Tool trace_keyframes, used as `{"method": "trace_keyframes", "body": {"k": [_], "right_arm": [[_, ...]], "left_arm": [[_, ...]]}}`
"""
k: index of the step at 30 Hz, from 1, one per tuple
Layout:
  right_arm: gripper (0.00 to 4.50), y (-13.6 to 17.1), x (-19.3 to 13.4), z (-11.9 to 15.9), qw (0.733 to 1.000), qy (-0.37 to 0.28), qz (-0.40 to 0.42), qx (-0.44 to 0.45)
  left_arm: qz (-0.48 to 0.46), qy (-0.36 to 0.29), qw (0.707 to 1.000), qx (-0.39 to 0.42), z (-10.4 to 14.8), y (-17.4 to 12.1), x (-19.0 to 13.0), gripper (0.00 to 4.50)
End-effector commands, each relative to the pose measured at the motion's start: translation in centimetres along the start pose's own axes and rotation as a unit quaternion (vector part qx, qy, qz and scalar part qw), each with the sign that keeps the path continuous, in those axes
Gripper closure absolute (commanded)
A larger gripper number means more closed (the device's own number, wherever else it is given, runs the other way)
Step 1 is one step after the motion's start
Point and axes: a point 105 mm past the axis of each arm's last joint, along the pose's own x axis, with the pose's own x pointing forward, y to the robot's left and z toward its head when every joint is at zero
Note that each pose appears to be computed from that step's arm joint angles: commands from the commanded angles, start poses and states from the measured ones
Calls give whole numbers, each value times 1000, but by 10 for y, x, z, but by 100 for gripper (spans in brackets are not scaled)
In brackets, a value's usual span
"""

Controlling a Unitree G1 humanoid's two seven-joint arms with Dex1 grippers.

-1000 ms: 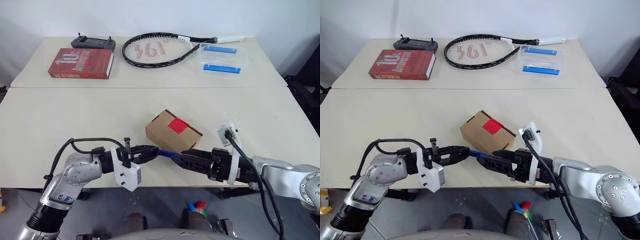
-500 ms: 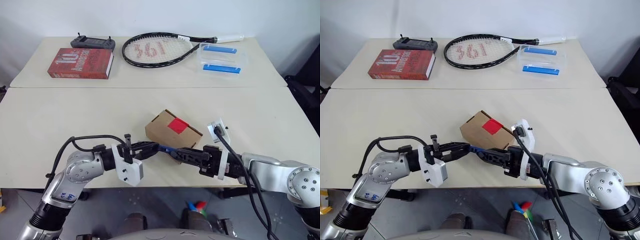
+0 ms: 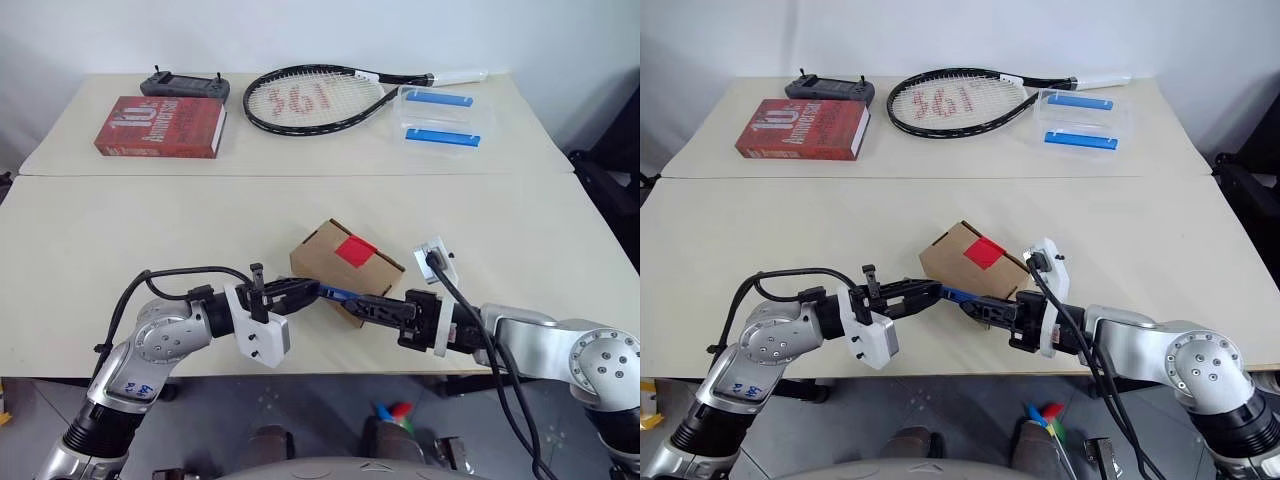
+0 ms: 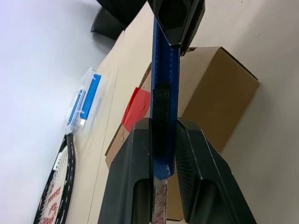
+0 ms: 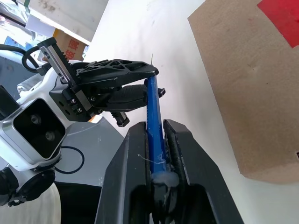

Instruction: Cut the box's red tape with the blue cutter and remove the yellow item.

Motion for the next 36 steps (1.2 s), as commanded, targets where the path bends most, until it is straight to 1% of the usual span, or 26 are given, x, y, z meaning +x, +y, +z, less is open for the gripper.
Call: {"method": "trace_keyframes", "body": {"k": [1,8,10,13,16,17,18,19,22,24,25,26,28,29,31,33,36], "right_arm": [[432,6,1,7,1000,-13,17,-14],[432,10,2,10,999,-20,36,-22],[432,10,1,9,999,-18,38,-26],[432,12,-2,9,998,-15,48,-37],[432,25,-16,8,995,-6,84,-53],[432,28,-23,7,994,0,93,-59],[432,30,-28,6,993,7,97,-66],[432,31,-36,6,992,12,98,-72],[432,31,-53,7,992,16,94,-81],[432,27,-64,10,992,12,80,-97],[432,20,-75,17,990,7,58,-127],[432,16,-84,21,988,5,43,-149],[432,7,-101,31,983,-1,9,-186],[432,0,-114,39,979,-14,-22,-204],[432,-14,-138,49,970,-21,-76,-231],[432,-30,-161,51,954,-7,-135,-267],[432,-40,-176,53,938,8,-172,-300]], "left_arm": [[5,-13,1000,12,7,3,1,410],[6,-20,1000,-1,9,3,1,410],[15,-35,999,-17,13,5,0,343],[6,-48,999,-25,17,3,-4,259],[-44,-40,993,-99,11,-9,-26,172],[-50,-29,993,-102,8,-9,-36,142],[-40,-15,993,-112,3,-3,-47,142],[-21,6,987,-157,-5,5,-62,142],[11,32,964,-265,-19,16,-90,142],[12,41,936,-350,-26,14,-102,142],[15,50,914,-401,-37,6,-108,142],[19,55,898,-437,-44,1,-112,142],[19,64,882,-467,-54,-10,-117,180],[19,58,876,-478,-57,-13,-114,196],[16,37,863,-503,-59,-16,-106,255],[1,39,864,-501,-64,-17,-94,320],[-13,25,866,-499,-64,-12,-82,408]]}}
